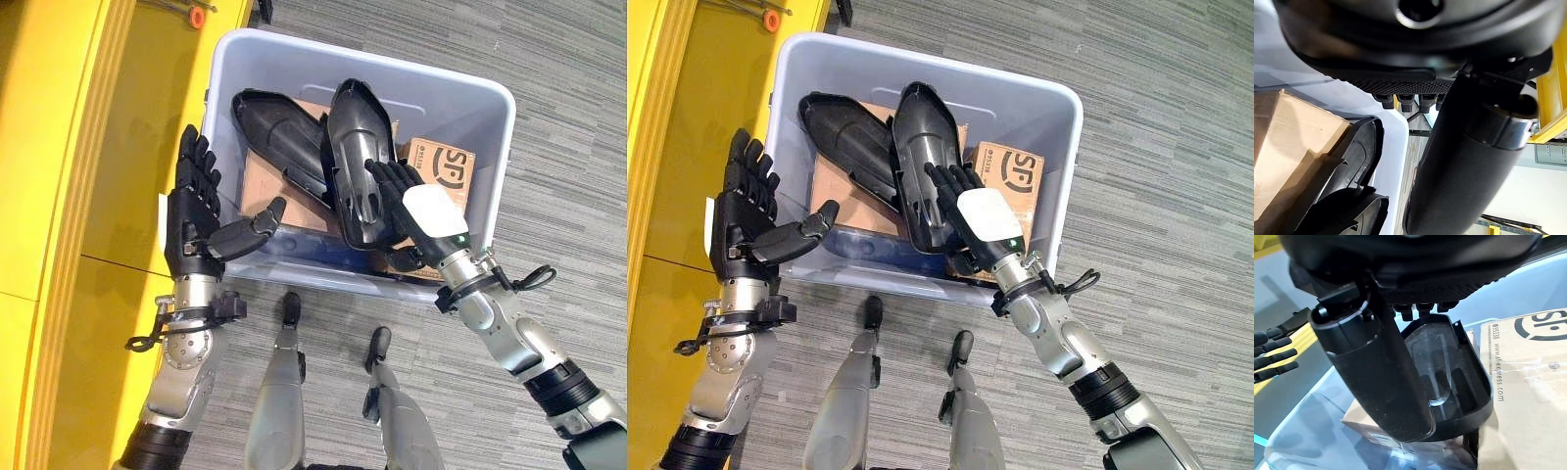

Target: Move parts from the plastic box to the shelf.

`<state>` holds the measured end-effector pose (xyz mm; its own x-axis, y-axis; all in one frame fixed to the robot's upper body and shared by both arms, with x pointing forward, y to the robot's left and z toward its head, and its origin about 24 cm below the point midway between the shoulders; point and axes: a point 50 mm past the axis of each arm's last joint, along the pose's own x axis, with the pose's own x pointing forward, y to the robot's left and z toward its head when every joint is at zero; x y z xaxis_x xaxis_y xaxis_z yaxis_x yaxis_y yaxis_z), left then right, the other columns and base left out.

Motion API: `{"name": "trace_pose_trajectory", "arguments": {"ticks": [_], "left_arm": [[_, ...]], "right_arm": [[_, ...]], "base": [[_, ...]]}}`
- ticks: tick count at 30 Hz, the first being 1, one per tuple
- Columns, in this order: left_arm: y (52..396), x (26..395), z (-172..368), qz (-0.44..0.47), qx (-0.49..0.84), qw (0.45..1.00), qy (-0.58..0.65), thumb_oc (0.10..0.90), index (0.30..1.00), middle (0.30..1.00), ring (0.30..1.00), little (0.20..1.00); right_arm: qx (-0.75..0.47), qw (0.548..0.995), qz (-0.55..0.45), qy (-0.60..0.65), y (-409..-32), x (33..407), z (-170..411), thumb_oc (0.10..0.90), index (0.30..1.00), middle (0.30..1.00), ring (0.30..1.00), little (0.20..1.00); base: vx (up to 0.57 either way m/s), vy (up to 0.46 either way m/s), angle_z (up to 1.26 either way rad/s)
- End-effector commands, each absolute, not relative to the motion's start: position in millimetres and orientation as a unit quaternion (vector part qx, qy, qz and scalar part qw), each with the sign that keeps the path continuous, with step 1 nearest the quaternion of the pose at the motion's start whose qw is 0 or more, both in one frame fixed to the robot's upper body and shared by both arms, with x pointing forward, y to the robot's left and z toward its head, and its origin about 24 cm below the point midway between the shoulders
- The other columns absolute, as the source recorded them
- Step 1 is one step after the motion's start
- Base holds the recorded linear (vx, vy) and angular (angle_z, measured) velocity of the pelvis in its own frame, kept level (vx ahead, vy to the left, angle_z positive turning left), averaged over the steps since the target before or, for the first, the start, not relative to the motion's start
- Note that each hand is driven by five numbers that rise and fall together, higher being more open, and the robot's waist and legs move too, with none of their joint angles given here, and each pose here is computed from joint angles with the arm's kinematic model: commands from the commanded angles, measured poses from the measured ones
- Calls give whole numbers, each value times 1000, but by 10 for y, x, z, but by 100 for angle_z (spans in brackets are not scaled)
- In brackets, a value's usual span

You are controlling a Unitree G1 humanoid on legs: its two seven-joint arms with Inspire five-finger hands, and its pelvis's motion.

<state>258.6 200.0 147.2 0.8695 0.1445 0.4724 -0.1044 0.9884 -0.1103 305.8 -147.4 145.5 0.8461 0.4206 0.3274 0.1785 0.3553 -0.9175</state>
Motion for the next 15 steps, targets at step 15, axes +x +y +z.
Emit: {"name": "trace_pose_trajectory", "arguments": {"ticks": [15], "left_arm": [[1950,2372,1970,44,-46,916,-396,900,1000,1000,1000,1000]], "right_arm": [[-557,757,64,-335,-1285,3160,1717,900,1000,1000,1000,1000]], "base": [[0,0,0]]}}
